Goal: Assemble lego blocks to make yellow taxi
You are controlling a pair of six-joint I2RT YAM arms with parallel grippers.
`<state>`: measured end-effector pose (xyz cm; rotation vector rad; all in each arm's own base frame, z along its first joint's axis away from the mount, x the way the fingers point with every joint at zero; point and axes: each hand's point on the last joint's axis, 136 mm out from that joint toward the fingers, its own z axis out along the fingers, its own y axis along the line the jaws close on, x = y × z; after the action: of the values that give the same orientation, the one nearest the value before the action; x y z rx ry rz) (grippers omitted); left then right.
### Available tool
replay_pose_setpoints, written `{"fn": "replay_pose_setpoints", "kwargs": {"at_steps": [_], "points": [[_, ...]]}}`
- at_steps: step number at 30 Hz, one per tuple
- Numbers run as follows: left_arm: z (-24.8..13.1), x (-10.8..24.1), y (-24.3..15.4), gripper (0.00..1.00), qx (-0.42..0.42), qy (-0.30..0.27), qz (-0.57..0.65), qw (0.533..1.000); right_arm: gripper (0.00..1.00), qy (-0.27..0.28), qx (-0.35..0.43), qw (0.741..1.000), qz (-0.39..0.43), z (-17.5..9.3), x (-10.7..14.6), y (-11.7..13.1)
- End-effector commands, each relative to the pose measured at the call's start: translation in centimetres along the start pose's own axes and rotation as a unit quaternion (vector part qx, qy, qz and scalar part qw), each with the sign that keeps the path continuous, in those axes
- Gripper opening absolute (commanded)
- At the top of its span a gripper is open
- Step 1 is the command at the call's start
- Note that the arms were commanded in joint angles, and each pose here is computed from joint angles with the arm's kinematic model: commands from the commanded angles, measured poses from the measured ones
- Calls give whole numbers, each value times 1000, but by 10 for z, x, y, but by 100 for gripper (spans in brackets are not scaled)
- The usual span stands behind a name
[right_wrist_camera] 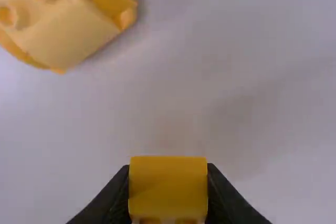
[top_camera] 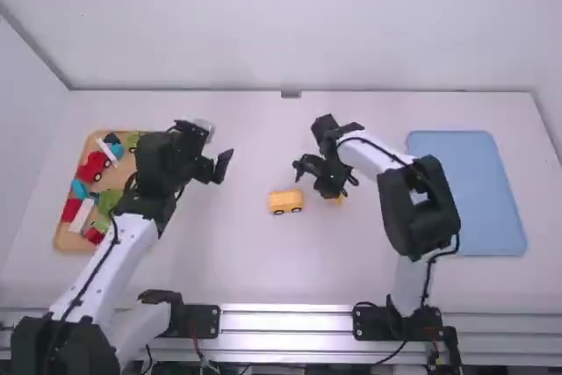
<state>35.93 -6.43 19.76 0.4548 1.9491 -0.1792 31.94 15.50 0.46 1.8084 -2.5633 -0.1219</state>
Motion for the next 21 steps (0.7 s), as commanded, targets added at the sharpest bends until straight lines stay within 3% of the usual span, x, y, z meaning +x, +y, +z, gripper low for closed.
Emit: {"fn": "replay_pose_setpoints", "kwargs": {"at_steps": [1,4,9,10,11,13,21], "points": [[-4,3,-2,99,-3,-9,9,1000,5,7,-9,998,-64,6,2,4],[-3,4,-2,99,-5,-19,7,1000,12,0,-15,996,-85,6,0,6],[-2,7,-2,99,-7,-24,9,1000,43,-3,-18,996,-92,6,-1,7],[-2,7,-2,99,-6,-24,9,1000,44,-3,-18,996,-92,6,-1,7],[-2,7,-2,99,-6,-24,9,1000,58,-3,-15,996,-93,6,-2,7],[-2,6,-2,99,-7,-25,9,1000,74,-7,-12,995,-94,6,-4,5],[-2,5,-1,99,-9,-27,11,1000,92,-46,0,994,-97,-12,-18,6]]}}
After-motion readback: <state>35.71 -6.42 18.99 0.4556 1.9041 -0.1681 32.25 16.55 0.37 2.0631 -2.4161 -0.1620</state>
